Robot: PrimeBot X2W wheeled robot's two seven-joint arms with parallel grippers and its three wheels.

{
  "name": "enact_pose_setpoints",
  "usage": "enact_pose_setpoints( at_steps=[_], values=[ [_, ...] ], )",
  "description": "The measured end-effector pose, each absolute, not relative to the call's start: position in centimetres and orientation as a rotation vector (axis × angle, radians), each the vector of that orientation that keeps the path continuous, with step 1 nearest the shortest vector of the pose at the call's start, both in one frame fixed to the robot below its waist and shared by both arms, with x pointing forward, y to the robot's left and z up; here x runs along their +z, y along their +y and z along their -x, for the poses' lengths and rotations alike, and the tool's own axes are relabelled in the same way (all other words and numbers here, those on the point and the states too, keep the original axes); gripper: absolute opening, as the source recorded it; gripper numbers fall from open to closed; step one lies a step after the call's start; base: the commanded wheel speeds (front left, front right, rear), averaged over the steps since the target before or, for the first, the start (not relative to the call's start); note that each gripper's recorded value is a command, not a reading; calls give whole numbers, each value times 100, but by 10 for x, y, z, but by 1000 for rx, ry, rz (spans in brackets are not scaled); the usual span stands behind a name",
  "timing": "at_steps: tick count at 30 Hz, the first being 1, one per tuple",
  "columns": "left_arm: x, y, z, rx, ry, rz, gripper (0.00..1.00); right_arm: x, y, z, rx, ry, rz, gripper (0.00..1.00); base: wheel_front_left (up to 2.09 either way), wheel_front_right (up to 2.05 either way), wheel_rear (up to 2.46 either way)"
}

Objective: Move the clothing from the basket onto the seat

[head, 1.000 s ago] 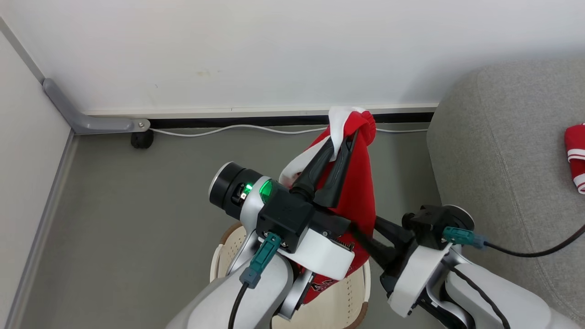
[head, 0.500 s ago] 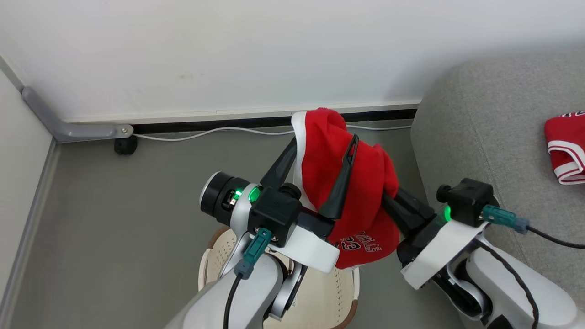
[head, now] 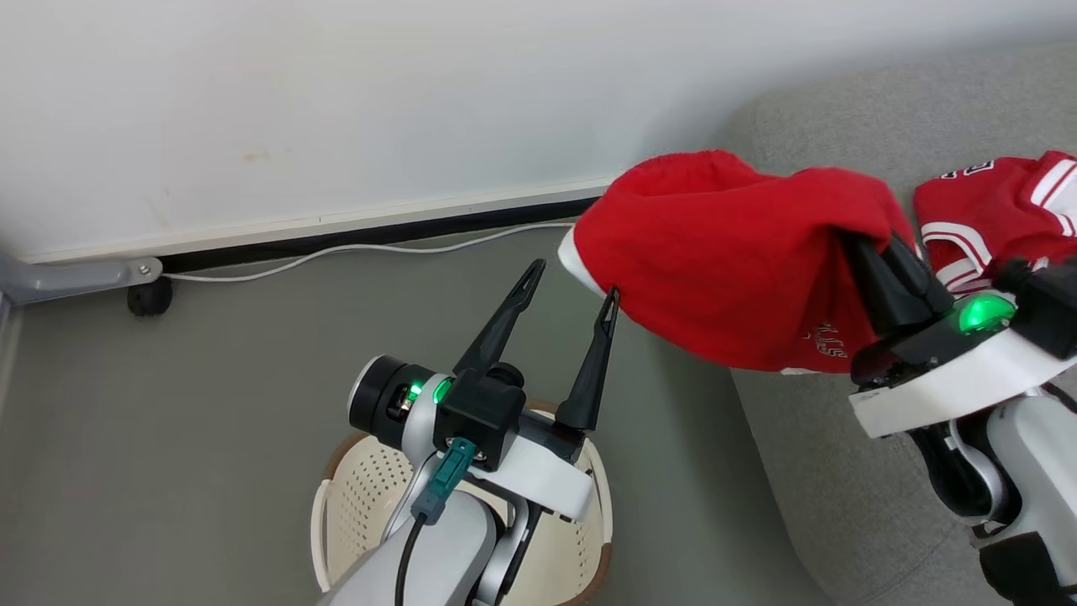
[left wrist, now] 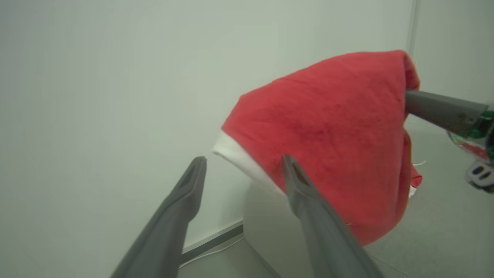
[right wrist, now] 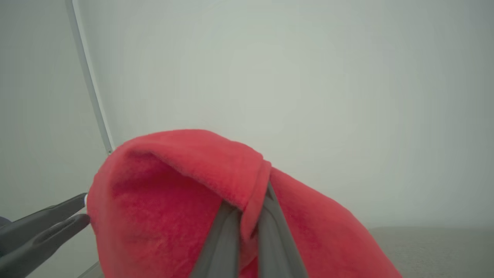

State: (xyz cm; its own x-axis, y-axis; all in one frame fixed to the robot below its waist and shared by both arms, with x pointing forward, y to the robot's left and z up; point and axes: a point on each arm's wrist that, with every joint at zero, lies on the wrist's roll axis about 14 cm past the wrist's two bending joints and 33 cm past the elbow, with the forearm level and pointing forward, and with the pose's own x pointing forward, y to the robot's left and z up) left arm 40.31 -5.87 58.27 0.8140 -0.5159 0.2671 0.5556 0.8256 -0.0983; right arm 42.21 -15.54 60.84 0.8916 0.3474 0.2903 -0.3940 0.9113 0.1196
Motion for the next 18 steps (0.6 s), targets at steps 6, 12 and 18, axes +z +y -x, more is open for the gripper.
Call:
enact_pose_setpoints(
  at_steps=[6,12,18],
  values=[
    [574,-72,-401,-615,-209,178,100,624,-193,-414,275,-324,-175,0,0,0,0],
    [560,-91,-392,-684,-164,183,100,636,-228,-401,169,-369,-174,0,0,0,0],
    [552,-116,-384,-764,-133,188,100,646,-271,-378,39,-408,-154,0,0,0,0]
  ],
)
